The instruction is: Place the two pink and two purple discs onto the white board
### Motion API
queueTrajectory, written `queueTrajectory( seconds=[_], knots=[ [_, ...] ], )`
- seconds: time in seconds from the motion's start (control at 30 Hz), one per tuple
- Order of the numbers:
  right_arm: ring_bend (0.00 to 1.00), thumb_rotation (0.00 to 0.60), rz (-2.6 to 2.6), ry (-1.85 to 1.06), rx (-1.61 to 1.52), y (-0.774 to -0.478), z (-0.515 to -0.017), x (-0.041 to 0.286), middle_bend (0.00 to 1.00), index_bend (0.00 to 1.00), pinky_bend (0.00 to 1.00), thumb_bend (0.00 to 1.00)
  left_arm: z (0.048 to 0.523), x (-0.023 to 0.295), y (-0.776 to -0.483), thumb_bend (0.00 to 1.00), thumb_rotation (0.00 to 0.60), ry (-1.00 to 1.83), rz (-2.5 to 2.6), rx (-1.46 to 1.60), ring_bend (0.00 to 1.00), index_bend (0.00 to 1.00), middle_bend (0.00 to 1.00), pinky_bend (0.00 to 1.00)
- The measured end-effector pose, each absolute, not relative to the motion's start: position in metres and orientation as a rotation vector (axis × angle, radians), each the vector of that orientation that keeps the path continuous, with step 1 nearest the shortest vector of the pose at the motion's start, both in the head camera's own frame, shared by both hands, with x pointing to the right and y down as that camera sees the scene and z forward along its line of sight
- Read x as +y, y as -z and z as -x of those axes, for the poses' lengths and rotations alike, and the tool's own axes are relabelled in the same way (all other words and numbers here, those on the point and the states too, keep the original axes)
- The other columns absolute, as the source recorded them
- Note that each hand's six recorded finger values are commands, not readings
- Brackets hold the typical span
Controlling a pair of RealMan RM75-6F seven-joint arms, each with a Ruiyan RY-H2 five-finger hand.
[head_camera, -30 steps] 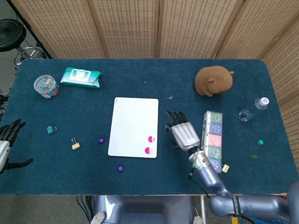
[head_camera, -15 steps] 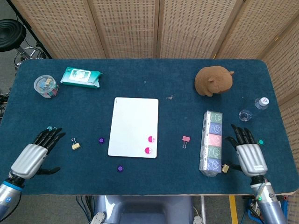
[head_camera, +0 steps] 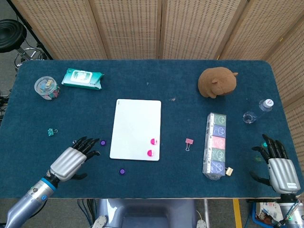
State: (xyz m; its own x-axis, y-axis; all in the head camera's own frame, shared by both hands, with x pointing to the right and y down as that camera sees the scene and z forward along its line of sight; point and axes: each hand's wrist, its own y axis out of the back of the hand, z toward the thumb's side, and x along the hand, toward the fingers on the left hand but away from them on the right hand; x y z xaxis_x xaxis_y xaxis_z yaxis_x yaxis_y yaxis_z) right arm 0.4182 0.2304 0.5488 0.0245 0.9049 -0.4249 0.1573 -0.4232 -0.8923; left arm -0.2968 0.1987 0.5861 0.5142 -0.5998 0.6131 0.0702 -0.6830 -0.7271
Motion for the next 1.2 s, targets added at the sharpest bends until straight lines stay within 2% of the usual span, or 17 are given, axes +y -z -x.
queueTrajectory(
  seconds=[0.3, 0.53, 1.2],
  knots=[
    [0.00, 0.600, 1.664, -1.476, -1.110, -0.551, -0.427, 0.228, 0.00, 0.27, 0.00, 0.18, 0.248, 0.206, -0.606, 0.22, 0.600, 1.172, 2.038, 0.361, 0.00, 0.34, 0.00, 0.00],
    [0.00, 0.600, 1.682, -1.482, -1.099, -0.555, -0.425, 0.229, 0.00, 0.28, 0.00, 0.18, 0.219, 0.219, -0.635, 0.23, 0.600, 1.172, 2.100, 0.306, 0.00, 0.37, 0.00, 0.00],
    [0.00, 0.600, 1.682, -1.494, -1.110, -0.557, -0.428, 0.228, 0.00, 0.29, 0.00, 0.18, 0.194, 0.222, -0.663, 0.24, 0.600, 1.162, 2.097, 0.227, 0.00, 0.41, 0.00, 0.00]
  ],
)
